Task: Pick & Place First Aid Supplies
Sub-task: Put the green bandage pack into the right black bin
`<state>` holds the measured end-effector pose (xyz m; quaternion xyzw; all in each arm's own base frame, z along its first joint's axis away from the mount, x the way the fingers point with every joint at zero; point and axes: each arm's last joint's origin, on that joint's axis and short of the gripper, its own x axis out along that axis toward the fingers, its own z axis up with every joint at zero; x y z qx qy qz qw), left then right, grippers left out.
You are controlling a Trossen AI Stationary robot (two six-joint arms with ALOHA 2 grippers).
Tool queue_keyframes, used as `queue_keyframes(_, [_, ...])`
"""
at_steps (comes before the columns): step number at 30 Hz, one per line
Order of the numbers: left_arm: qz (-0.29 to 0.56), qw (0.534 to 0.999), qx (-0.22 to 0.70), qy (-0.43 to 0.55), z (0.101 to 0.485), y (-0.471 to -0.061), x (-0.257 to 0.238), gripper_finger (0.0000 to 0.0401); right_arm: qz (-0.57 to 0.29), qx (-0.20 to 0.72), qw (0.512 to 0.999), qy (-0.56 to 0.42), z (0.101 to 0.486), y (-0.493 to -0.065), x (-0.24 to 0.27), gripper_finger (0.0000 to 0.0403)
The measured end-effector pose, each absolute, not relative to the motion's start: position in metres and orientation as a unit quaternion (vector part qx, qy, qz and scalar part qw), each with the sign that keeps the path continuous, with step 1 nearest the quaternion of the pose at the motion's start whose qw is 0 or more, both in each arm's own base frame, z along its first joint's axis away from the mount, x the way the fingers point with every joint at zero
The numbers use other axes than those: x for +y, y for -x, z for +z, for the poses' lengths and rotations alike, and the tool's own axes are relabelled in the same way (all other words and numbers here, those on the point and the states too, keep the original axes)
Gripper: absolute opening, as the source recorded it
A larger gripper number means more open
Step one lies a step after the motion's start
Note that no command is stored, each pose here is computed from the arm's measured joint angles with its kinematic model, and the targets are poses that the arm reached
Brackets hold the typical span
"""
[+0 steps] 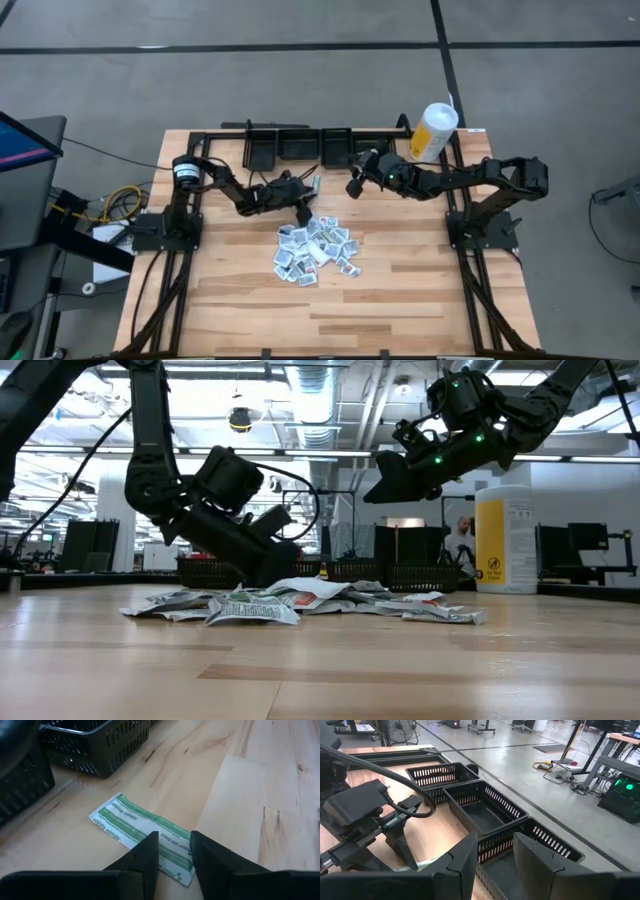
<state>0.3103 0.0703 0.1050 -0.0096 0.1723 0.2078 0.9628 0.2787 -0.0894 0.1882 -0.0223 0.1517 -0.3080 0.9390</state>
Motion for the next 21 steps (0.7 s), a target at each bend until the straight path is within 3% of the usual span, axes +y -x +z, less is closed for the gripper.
queue_keyframes(6, [0.207,0.96,0.187,0.02,0.1018,-0.3092,0.0698,0.008,-0.308,0.152,0.939,0.023,0.1882,-0.2787,-0.0894,0.0122])
queue_keyframes(14, [0.204,0.959,0.194,0.02,0.1002,-0.3086,0.0691,0.001,-0.308,0.154,0.939,0.023,0.1878,-0.2786,-0.0894,0.0122])
queue_keyframes(21, [0.204,0.959,0.195,0.019,0.0997,-0.3085,0.069,0.0007,-0.308,0.154,0.939,0.023,0.1877,-0.2786,-0.0894,0.0122])
